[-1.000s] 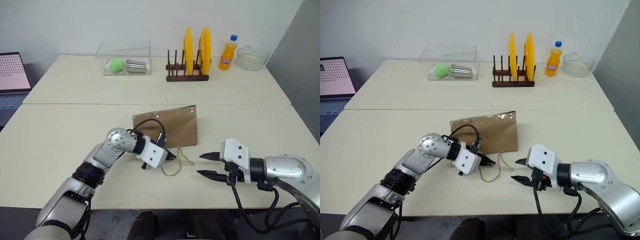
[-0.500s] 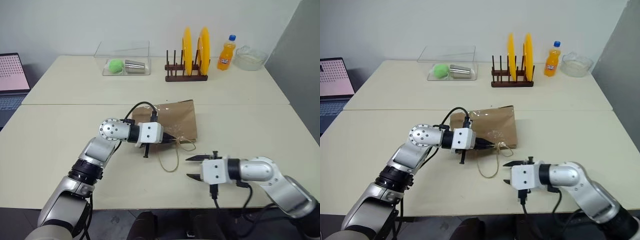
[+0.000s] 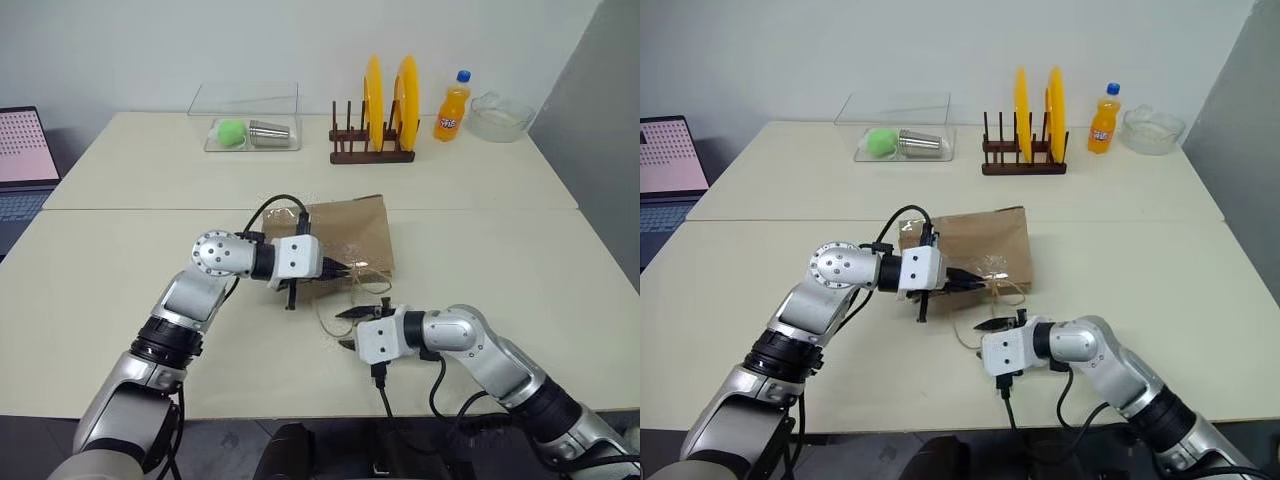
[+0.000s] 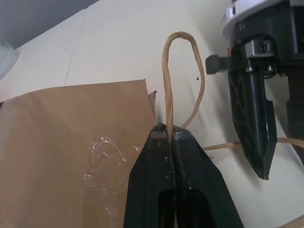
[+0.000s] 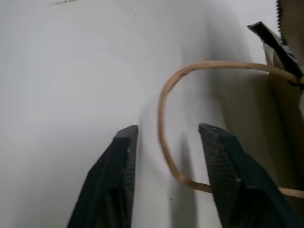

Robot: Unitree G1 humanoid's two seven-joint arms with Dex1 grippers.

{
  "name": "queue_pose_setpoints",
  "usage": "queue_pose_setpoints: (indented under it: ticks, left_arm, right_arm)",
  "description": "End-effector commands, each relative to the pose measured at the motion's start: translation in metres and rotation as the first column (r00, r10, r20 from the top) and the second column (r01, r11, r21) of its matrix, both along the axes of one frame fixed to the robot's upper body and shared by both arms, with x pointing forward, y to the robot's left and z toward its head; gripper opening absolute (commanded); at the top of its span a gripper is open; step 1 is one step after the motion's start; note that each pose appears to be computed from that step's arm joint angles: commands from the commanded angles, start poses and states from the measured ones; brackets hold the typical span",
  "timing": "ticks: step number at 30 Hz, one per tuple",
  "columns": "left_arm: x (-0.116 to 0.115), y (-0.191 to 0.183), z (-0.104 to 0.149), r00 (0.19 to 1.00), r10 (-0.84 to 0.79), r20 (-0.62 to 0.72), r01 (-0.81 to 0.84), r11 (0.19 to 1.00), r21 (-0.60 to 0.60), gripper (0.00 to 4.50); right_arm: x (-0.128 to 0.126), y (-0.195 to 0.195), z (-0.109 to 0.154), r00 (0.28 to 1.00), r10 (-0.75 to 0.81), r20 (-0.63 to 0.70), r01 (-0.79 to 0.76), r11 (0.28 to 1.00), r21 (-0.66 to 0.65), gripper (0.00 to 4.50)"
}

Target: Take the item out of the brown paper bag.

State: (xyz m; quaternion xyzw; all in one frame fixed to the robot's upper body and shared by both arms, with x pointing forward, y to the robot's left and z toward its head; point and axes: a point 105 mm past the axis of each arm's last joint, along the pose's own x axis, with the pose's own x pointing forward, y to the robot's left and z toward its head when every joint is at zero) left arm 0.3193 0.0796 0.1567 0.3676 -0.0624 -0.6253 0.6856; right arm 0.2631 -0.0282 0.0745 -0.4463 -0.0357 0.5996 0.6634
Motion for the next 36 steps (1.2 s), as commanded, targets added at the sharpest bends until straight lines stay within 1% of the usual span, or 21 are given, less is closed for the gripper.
queue_pose_setpoints:
  ticks: [1, 3, 4, 6, 9, 15, 21, 29, 33, 36]
  left_arm:
    - [0.002, 0.004, 0.018, 0.998, 0.025, 0.054, -0.023, 0.999, -0.041, 0.00]
    - [0.006, 0.004, 0.025, 0.998, 0.055, 0.040, -0.052, 0.995, -0.083, 0.00]
    - [0.007, 0.002, 0.031, 0.997, 0.071, 0.023, -0.068, 0.991, -0.116, 0.00]
    - [0.010, 0.001, 0.045, 0.995, 0.094, -0.010, -0.095, 0.981, -0.169, 0.00]
    - [0.012, 0.003, 0.056, 0.992, 0.119, -0.046, -0.125, 0.972, -0.199, 0.00]
    - [0.024, 0.009, 0.079, 0.976, 0.189, -0.111, -0.212, 0.940, -0.265, 0.00]
    - [0.035, 0.016, 0.086, 0.966, 0.235, -0.111, -0.257, 0.925, -0.279, 0.00]
    - [0.051, 0.028, 0.107, 0.952, 0.292, -0.088, -0.304, 0.892, -0.335, 0.00]
    - [0.055, 0.028, 0.117, 0.949, 0.304, -0.086, -0.313, 0.874, -0.372, 0.00]
    - [0.056, 0.027, 0.120, 0.949, 0.301, -0.090, -0.312, 0.870, -0.381, 0.00]
  right_arm:
    - [0.000, -0.010, -0.016, 0.998, -0.039, -0.058, 0.035, 0.998, -0.057, 0.93]
    - [-0.001, -0.009, -0.017, 0.997, -0.043, -0.063, 0.040, 0.998, -0.056, 0.22]
    - [-0.001, -0.009, -0.018, 0.996, -0.048, -0.070, 0.044, 0.997, -0.058, 0.03]
    - [-0.002, -0.009, -0.020, 0.993, -0.065, -0.095, 0.060, 0.997, -0.052, 0.03]
    - [-0.003, -0.009, -0.023, 0.991, -0.079, -0.110, 0.073, 0.996, -0.059, 0.03]
    - [-0.007, -0.012, -0.030, 0.987, -0.088, -0.132, 0.074, 0.992, -0.103, 0.03]
    - [-0.010, -0.013, -0.034, 0.988, -0.082, -0.132, 0.064, 0.989, -0.137, 0.03]
    - [-0.013, -0.015, -0.034, 0.989, -0.069, -0.129, 0.049, 0.987, -0.150, 0.03]
    - [-0.013, -0.016, -0.035, 0.989, -0.069, -0.127, 0.048, 0.986, -0.157, 0.03]
    - [-0.013, -0.016, -0.035, 0.990, -0.068, -0.124, 0.048, 0.986, -0.159, 0.03]
